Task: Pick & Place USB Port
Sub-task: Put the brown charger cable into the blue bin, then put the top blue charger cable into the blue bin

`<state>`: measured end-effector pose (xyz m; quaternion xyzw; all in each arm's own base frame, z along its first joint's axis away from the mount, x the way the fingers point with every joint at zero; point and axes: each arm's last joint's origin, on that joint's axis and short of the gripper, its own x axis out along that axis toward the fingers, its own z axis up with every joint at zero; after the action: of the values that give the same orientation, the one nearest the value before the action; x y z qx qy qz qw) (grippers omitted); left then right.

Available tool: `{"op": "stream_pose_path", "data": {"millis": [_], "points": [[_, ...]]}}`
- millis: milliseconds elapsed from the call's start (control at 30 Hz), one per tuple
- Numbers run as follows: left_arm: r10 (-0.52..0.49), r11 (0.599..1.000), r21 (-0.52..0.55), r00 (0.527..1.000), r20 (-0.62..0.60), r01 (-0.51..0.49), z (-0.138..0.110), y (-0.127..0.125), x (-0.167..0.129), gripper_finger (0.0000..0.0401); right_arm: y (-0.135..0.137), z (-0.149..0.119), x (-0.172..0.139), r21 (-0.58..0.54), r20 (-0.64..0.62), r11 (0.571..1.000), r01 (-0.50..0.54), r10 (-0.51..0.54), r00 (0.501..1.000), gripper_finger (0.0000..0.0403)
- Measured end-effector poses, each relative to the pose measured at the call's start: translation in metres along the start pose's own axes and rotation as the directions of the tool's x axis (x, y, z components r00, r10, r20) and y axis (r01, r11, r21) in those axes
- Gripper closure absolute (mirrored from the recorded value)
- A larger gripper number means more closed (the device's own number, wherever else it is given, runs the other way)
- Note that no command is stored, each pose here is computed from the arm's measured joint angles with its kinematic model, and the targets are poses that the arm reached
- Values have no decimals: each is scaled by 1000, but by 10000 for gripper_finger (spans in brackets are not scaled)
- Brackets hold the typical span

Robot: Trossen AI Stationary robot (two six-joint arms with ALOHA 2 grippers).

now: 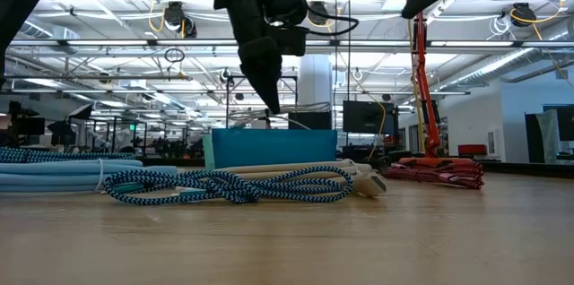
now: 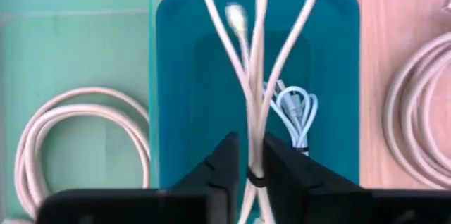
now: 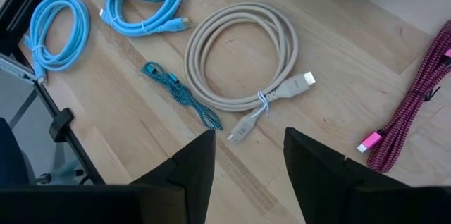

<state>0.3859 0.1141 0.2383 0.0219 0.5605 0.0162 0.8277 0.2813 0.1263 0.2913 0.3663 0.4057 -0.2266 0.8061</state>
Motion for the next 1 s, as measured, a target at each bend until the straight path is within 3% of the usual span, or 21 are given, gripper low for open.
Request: {"op": "stream_pose_path", "data": {"millis": [167,367,567,733,1000], "points": [[152,988,-20,987,-48,-153,0,-1,0,275,0,0,0,1,0,1000,-1,1,1000,241],[181,981,-43,974,-135,-188,-7,-3,-1,232,0,0,0,1,-1,1000,-1,1,1000,241],[126,984,-98,976,-178,-145,-13,-8,-6,220,0,0,0,-1,-4,1000,-2,2,1000,241],[95,985,-128,983,-157,-116,-14,-21,-29,219,0,0,0,-6,-5,1000,-1,1,1000,241],[6,980,-200,999,41,2,-12,-56,-88,219,0,1,0,-34,-27,999,-9,8,1000,241]]}}
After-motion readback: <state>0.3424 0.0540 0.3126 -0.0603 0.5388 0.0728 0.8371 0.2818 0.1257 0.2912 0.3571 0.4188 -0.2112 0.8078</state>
